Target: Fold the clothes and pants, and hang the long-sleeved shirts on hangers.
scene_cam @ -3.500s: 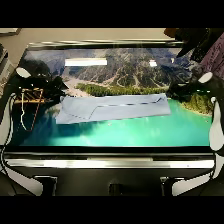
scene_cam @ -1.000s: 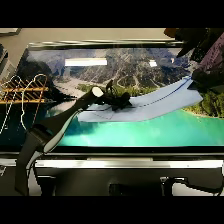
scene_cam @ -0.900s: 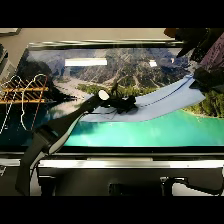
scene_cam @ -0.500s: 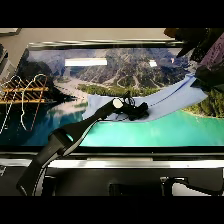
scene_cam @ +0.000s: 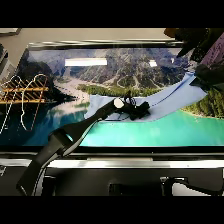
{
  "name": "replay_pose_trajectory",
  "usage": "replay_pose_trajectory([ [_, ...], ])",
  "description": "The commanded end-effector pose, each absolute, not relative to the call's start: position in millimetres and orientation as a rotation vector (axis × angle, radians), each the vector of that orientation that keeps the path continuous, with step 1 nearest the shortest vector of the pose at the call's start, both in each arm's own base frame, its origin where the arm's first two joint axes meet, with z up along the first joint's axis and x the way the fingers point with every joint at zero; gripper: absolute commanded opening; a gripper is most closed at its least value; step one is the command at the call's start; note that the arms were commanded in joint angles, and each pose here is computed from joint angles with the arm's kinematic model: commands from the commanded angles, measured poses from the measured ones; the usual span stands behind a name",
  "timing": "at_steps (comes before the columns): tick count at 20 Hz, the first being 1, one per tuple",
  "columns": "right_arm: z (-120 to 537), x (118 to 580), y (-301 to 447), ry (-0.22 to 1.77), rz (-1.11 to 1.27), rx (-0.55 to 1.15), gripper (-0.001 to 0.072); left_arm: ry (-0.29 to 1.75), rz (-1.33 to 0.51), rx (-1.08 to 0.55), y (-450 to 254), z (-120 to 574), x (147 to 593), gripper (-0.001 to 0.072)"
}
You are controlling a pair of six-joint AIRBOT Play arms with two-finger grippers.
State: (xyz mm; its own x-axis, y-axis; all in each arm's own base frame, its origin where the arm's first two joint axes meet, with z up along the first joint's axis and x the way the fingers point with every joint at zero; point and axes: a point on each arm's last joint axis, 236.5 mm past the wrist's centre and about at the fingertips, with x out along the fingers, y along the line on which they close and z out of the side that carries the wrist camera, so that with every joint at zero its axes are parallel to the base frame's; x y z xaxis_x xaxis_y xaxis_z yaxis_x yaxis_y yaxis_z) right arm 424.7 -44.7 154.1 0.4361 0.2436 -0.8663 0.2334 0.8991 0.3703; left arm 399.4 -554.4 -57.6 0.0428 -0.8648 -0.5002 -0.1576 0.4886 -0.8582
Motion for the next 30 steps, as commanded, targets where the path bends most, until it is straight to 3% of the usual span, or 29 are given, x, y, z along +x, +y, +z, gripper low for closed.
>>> replay_pose_trajectory([
  [1, 160.8, 428.5, -29.3, 1.114, 0.068, 0.518, 0.0038, 1.446, -0.720, -0.831, -495.4, -16.3, 424.1, 0.0010],
  [6, 180.8, 438.0, 24.9, 1.073, 0.245, 0.591, 0.0038, 1.186, -0.637, -0.535, -324.0, 122.4, 474.2, 0.0011],
  [10, 178.0, 447.5, 103.7, 1.081, 0.355, 0.542, 0.0038, 1.053, -0.390, -0.335, -172.1, 212.8, 447.2, 0.0013],
  [14, 158.3, 456.4, 187.7, 1.095, 0.443, 0.507, 0.0038, 0.946, -0.202, -0.308, -72.8, 270.0, 405.0, 0.0013],
  [20, 96.7, 458.9, 278.4, 1.183, 0.518, 0.490, 0.0038, 0.940, -0.057, -0.348, -6.3, 278.2, 368.1, 0.0013],
  [30, 24.2, 450.4, 345.8, 1.277, 0.539, 0.490, 0.0038, 0.932, -0.041, -0.357, 0.5, 278.4, 369.8, 0.0013],
])
